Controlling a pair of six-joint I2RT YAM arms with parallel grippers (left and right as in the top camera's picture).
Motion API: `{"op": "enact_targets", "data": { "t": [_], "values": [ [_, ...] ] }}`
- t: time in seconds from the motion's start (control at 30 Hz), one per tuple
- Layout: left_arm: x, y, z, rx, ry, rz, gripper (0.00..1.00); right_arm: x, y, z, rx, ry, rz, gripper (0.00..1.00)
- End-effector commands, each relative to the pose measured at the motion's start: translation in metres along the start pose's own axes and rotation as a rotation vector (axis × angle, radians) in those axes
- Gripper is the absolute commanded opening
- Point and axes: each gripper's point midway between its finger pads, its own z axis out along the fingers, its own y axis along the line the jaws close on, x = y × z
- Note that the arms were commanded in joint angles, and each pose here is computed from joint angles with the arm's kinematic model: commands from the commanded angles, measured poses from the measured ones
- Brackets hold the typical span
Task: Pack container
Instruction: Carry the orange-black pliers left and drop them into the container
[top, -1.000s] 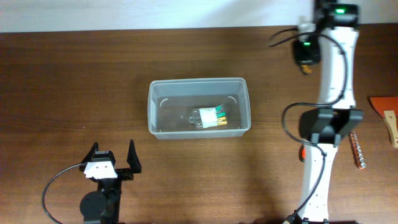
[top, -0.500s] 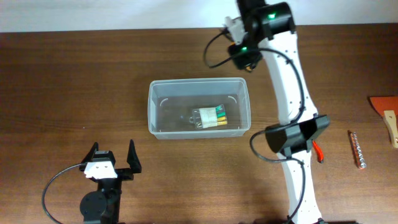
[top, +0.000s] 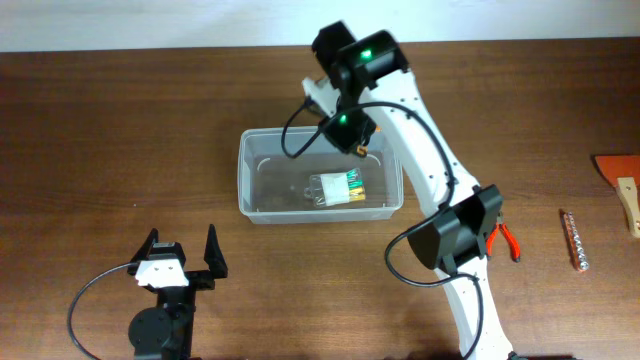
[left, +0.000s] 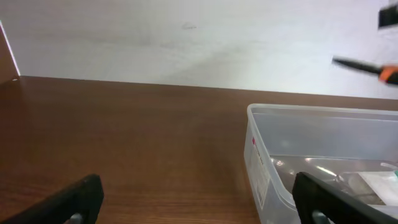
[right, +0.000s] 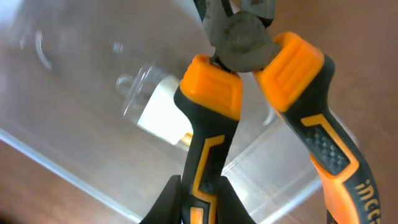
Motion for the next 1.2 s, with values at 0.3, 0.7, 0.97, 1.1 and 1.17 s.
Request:
{"op": "enact_targets", "data": {
  "t": [0.3,0.7,0.97,1.1,1.17],
  "values": [
    [0.001,0.0,0.0,0.001,0.002,-0.002,0.99,0.009,0.019,0.027,-0.04,0.065,-0.105,0.14],
    [0.001,0.0,0.0,0.001,0.002,-0.002,0.99,0.029,0.022,0.068,-0.068,0.164,-0.101,0.14],
    [0.001,0.0,0.0,0.001,0.002,-0.002,0.99,0.034,0.022,0.086,-0.074,0.186,-0.106,0.2],
    [0.001,0.0,0.0,0.001,0.002,-0.002,0.99,0.033,0.022,0.086,-0.073,0.182,-0.107,0.24],
    [0.001,0.0,0.0,0.001,0.002,-0.002,0.99,0.033,0.021,0.086,-0.069,0.183,-0.107,0.24]
  ]
}}
